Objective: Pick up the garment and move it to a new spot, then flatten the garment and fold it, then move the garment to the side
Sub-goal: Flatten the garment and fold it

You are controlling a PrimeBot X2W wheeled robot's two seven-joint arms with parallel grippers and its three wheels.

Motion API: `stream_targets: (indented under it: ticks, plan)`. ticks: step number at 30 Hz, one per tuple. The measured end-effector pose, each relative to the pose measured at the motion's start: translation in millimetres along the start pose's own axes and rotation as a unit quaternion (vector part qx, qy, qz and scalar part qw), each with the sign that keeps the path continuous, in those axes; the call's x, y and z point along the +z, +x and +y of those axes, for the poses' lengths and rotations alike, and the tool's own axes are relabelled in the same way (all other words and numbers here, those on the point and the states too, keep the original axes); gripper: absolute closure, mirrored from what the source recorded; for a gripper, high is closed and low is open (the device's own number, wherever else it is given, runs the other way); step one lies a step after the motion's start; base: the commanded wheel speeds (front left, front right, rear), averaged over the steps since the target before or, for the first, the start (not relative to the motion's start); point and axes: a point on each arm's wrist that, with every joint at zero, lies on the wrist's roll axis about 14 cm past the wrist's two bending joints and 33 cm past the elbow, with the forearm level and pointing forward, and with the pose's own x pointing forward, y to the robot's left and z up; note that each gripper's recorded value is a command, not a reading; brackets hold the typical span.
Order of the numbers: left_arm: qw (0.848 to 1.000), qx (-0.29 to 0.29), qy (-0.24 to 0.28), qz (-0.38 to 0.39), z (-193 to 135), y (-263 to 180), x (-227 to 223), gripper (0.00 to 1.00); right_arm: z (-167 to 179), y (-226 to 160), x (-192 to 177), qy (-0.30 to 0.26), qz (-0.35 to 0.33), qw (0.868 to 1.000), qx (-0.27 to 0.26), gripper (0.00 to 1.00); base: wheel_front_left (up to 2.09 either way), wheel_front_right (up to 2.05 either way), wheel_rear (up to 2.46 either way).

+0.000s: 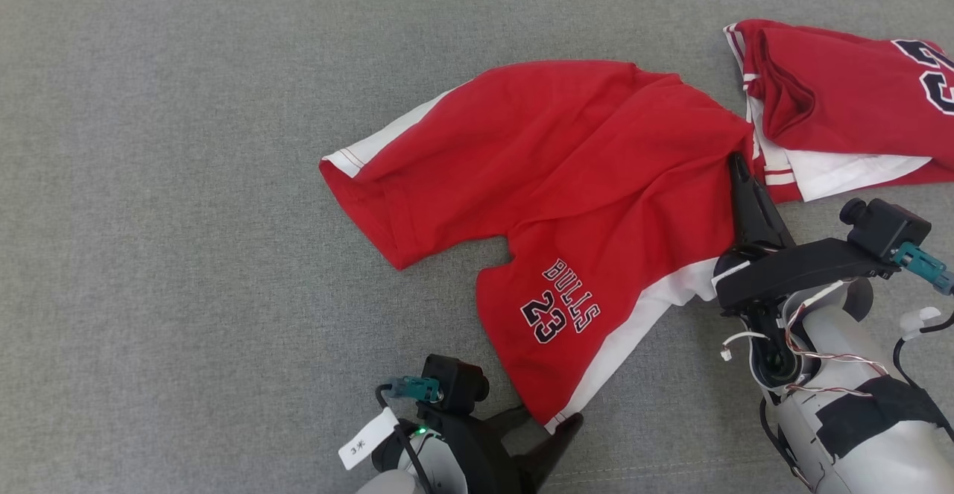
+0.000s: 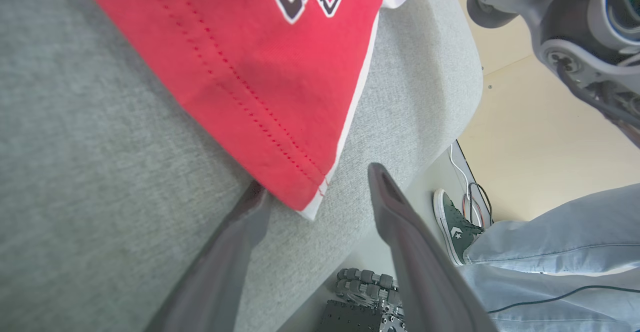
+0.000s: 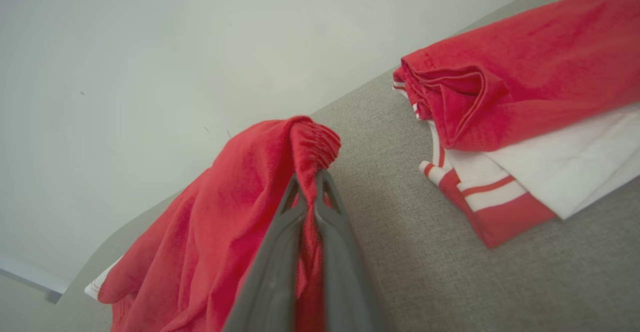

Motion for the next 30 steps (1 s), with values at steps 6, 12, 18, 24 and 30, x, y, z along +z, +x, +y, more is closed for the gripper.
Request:
stream_targets:
  ticks: [6,12,18,24,30]
  plan:
    - [1.000,-0.010,-0.008,0.001,-7.3,-0.7,3.2,1.00,-1.9,-1.1,0.6,-0.003,0.002,1.000,-0.003,1.00,0.00,0.00,0.00]
    - [0.999,-0.037,-0.003,-0.032,-21.1,-17.9,26.3,1.00,2.7,-4.7,2.6,-0.008,0.002,1.000,0.001,1.00,0.00,0.00,0.00]
    - [0.994,-0.042,0.028,-0.095,-17.5,-60.5,70.3,1.00,-1.0,-20.1,-3.0,-0.018,0.014,1.000,-0.002,1.00,0.00,0.00,0.00]
    - [0.989,-0.055,0.028,-0.132,-25.7,-94.1,84.0,1.00,10.1,-33.1,-6.3,-0.014,0.014,1.000,0.012,1.00,0.00,0.00,0.00]
    - [0.995,-0.042,-0.018,-0.087,-17.4,-111.9,37.8,1.00,-4.4,-73.2,-50.9,-0.049,0.091,0.995,0.006,1.00,0.00,0.00,0.00]
